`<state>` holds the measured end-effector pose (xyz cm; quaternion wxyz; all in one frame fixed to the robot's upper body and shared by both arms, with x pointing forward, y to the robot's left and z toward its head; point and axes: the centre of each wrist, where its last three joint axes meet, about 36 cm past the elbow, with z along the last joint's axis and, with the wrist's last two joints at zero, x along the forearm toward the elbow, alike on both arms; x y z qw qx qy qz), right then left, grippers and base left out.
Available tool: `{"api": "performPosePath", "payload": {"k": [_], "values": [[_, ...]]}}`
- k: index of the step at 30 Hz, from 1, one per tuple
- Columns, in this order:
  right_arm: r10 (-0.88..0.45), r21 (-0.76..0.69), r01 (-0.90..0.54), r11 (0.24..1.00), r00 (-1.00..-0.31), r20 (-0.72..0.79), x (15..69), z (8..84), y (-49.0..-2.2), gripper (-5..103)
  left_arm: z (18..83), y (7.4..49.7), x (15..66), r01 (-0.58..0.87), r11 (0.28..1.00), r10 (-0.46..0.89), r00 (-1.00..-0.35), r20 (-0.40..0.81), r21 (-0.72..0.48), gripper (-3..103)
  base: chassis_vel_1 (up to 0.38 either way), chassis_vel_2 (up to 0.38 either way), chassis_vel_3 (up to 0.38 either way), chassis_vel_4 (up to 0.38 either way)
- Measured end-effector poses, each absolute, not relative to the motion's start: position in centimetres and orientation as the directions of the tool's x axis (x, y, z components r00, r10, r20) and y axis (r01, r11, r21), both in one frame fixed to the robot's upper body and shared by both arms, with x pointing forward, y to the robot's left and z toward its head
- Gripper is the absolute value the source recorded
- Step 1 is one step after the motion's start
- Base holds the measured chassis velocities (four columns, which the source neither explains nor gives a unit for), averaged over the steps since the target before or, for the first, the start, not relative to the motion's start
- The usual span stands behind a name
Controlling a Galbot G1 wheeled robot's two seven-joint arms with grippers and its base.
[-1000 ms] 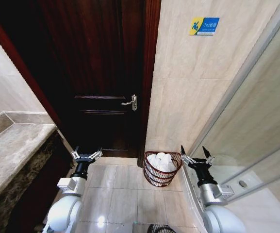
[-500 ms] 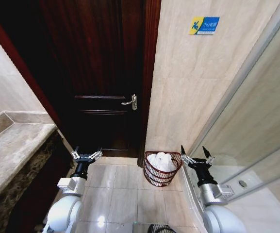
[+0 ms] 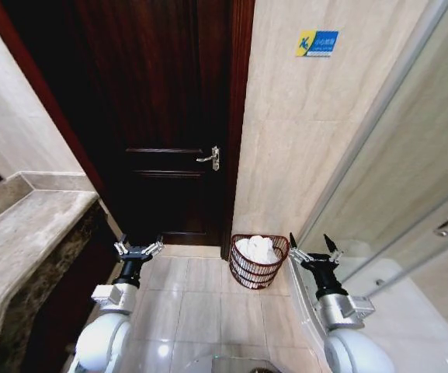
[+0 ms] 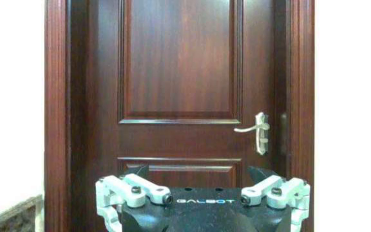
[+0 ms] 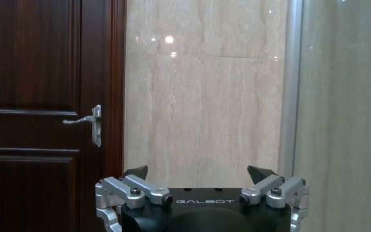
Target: Discard the used towel into the hamper.
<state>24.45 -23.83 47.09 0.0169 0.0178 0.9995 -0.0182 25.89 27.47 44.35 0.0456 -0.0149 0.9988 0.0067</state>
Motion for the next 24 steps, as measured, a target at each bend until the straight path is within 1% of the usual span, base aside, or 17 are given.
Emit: {"api": "performPosePath", "payload": {"k": [24], "values": [[0.035,-0.036,0.036,0.999,-0.999,-0.035,24.45,47.09,-23.83,100,44.36,27.47,25.91,-0.03,0.999,-0.029,-0.995,-0.092,0.012,100,0.115,-0.116,-0.123,0.112]]}}
